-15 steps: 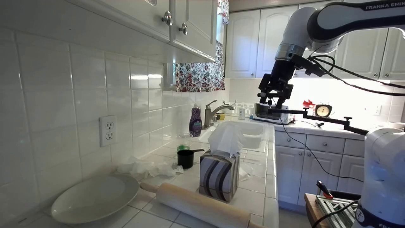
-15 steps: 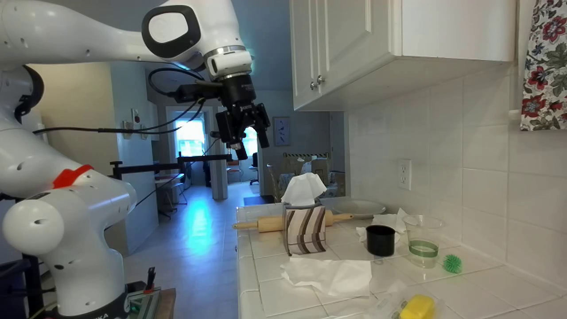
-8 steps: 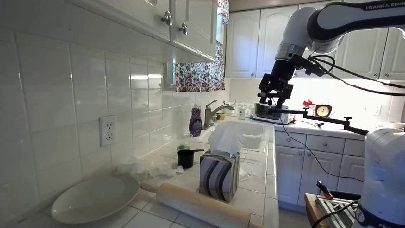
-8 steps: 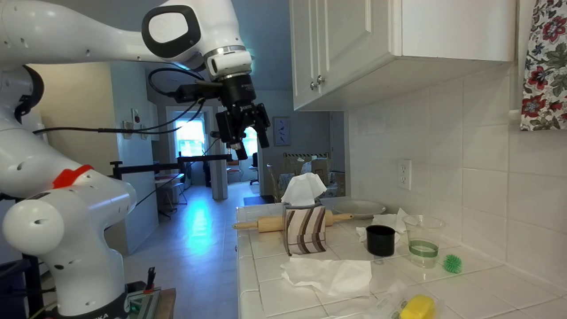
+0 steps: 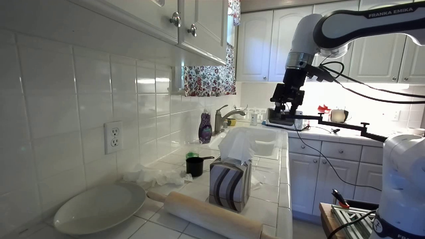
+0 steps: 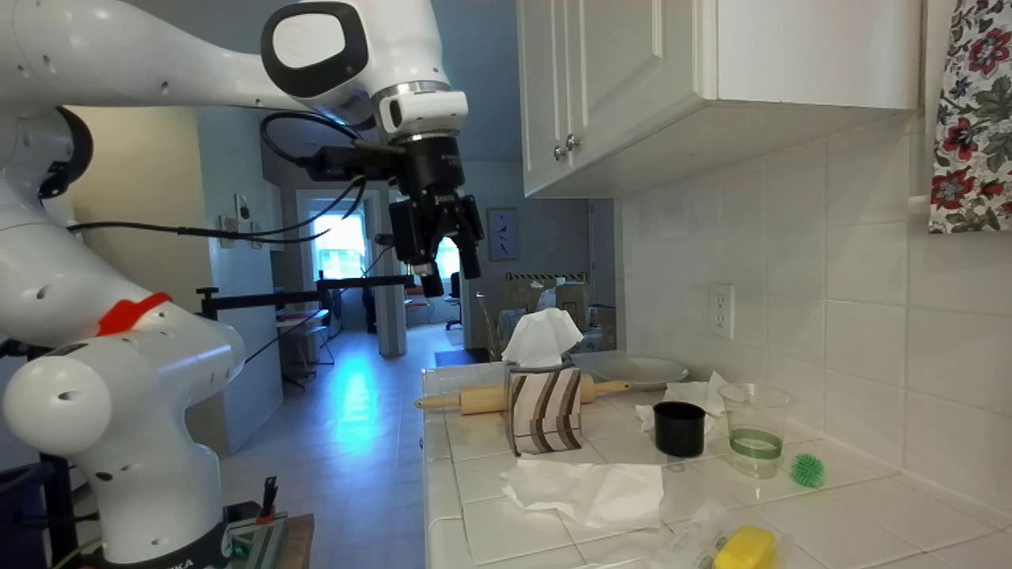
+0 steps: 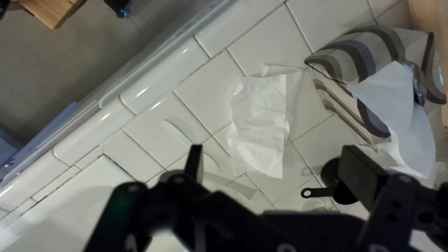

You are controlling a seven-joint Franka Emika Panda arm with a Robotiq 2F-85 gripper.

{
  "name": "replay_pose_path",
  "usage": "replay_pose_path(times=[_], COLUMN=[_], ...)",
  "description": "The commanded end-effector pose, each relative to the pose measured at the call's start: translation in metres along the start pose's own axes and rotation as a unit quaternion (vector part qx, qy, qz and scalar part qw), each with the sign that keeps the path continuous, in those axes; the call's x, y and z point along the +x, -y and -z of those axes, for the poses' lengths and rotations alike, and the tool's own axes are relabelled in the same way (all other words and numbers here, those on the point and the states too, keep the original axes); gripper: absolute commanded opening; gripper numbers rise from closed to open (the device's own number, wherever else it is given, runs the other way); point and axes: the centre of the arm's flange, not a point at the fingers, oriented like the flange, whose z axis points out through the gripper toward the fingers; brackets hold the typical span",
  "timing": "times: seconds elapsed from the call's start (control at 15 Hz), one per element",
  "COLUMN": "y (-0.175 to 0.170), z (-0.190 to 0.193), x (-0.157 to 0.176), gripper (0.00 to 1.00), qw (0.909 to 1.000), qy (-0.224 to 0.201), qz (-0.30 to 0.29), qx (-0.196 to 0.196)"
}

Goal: Use the napkin to wipe the surface

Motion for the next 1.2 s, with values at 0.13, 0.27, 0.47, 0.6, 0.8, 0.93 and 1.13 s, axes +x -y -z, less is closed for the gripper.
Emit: replay_pose_path(times=[0.13, 0.27, 0.47, 0.6, 0.8, 0.93, 1.13], y=[-0.005, -0.006, -0.007, -0.004, -0.004, -0.003, -0.012], z=[-0.002, -0.008, -0.02, -0.019, -0.021, -0.021, -0.037], x=[0.036, 0.043, 0.052, 0.041, 0.043, 0.043, 0.069], gripper=[1.0, 1.0, 1.0, 1.0, 1.0, 1.0, 1.0], qw=[0.9902, 0.9841, 0.9732, 0.9787, 0.9782, 0.9781, 0.9761], qy=[0.017, 0.013, 0.01, 0.008, 0.009, 0.009, 0.016], qz=[0.132, 0.173, 0.228, 0.203, 0.206, 0.206, 0.216], qx=[-0.043, -0.041, -0.024, -0.028, -0.027, -0.028, -0.021])
